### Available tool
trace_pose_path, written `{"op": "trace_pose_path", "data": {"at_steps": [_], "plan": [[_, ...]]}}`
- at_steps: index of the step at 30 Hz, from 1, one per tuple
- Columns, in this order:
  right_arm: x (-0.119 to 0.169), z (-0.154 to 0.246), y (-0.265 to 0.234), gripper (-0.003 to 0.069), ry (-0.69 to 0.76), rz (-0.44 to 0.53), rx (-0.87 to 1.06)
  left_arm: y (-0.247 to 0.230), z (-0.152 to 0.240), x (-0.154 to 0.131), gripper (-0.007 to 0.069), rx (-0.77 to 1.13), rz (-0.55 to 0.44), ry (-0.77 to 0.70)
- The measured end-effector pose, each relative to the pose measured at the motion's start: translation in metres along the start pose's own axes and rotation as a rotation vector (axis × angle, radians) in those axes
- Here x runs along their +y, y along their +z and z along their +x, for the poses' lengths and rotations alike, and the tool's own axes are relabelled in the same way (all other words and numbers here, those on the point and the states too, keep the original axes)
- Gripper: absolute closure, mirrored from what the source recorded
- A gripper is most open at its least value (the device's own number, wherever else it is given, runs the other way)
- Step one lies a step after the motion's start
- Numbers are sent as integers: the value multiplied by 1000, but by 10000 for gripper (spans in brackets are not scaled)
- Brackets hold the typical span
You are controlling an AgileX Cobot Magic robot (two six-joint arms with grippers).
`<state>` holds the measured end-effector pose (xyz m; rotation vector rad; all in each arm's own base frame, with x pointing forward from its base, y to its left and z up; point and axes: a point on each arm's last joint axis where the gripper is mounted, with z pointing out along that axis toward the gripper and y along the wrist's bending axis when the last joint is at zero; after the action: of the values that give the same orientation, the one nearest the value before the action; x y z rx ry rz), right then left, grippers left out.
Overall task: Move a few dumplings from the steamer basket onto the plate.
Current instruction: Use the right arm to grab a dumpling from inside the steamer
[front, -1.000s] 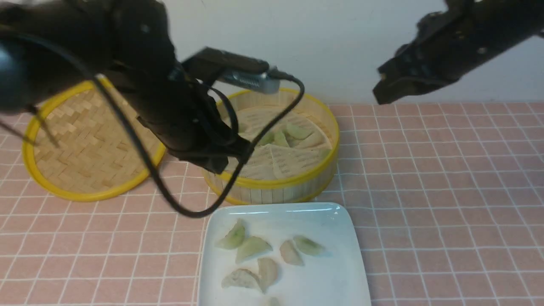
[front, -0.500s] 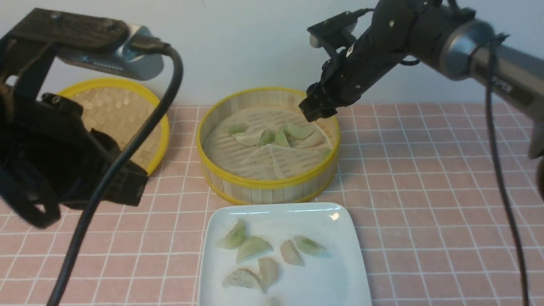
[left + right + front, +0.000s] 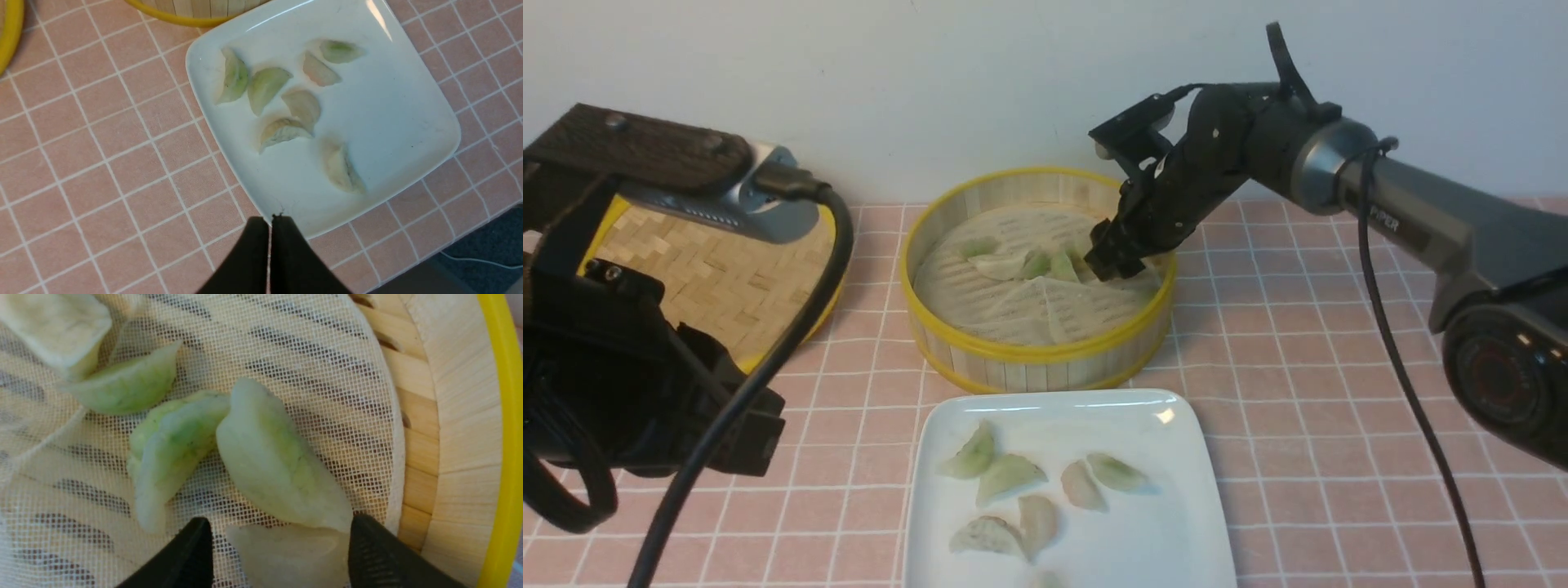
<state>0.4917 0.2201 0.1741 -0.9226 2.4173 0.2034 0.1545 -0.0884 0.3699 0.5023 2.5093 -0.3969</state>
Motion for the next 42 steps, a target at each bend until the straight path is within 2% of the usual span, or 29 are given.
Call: {"op": "trace_pose_path", "data": {"at_steps": [15,20,23,30,34,38,42], "plan": [[0,0,1,267,-25,87,27,0,0,0,631,1,0,0],[0,3,6,284,-22,85,39,0,1,0,631,13,0,0],[1,4,7,322,-16,78,52,0,2,0,631,26,-1,0],[1,3,6,322,-10,76,56,0,2,0,631,26,-1,0],[2,0,-7,322,0,58,103,0,2,0,631,26,-1,0],[3,-17,-51,322,15,61,112,0,2,0,631,26,-1,0],[6,-37,-99,322,28,52,24,0,2,0,631,21,-1,0]]}}
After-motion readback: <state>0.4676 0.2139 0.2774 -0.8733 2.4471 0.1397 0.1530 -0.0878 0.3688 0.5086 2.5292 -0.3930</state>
